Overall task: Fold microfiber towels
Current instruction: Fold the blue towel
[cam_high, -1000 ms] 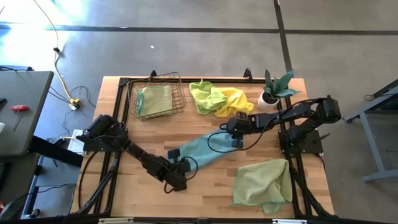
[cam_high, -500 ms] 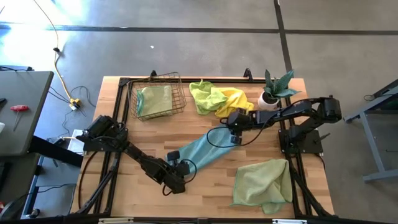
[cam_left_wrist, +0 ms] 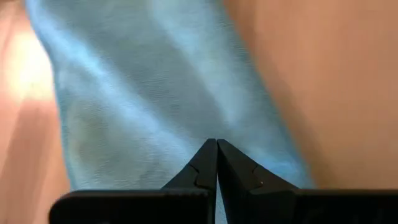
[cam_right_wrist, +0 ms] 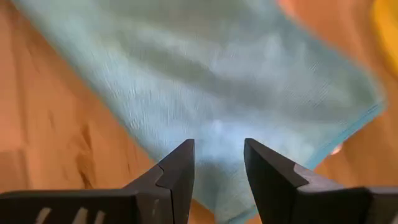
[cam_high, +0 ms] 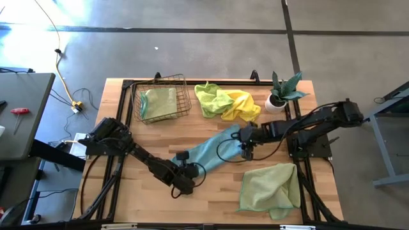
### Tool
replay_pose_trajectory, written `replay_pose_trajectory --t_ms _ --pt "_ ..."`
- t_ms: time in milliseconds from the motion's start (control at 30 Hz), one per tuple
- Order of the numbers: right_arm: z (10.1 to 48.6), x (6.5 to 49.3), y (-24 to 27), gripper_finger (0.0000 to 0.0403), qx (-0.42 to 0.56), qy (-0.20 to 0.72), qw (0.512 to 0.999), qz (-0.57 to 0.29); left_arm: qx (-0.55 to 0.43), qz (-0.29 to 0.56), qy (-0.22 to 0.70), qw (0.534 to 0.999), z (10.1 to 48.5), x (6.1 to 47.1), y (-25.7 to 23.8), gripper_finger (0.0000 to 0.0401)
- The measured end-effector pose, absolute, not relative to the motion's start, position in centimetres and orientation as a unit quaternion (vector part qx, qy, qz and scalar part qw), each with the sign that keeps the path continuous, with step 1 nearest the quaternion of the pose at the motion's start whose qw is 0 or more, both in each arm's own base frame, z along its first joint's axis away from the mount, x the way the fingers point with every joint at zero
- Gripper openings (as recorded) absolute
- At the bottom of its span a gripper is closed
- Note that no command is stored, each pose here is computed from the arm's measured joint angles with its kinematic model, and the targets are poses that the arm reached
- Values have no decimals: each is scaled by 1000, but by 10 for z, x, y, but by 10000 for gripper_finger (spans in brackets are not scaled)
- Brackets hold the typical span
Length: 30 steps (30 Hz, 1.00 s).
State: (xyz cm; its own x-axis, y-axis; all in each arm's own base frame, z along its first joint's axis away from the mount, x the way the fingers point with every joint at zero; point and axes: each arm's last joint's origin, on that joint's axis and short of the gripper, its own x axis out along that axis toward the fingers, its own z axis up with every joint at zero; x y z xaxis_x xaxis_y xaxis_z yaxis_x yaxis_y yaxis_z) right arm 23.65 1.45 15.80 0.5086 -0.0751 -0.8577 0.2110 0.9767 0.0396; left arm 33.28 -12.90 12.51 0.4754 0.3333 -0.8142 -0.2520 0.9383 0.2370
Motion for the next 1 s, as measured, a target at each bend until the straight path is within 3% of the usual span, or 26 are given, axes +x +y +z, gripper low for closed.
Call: replay_pose_trajectory --t_ms 233,400,667,1000 --pt "132 225 20 133 75 522 842 -111 43 199 501 841 124 332 -116 3" --pt "129 221 19 133 81 533 834 -116 35 240 536 809 120 322 -105 3" --pt "129 221 19 133 77 532 836 -113 6 259 544 798 116 314 -104 3" --pt "145 231 20 133 70 531 838 -108 42 235 511 826 138 333 -117 3"
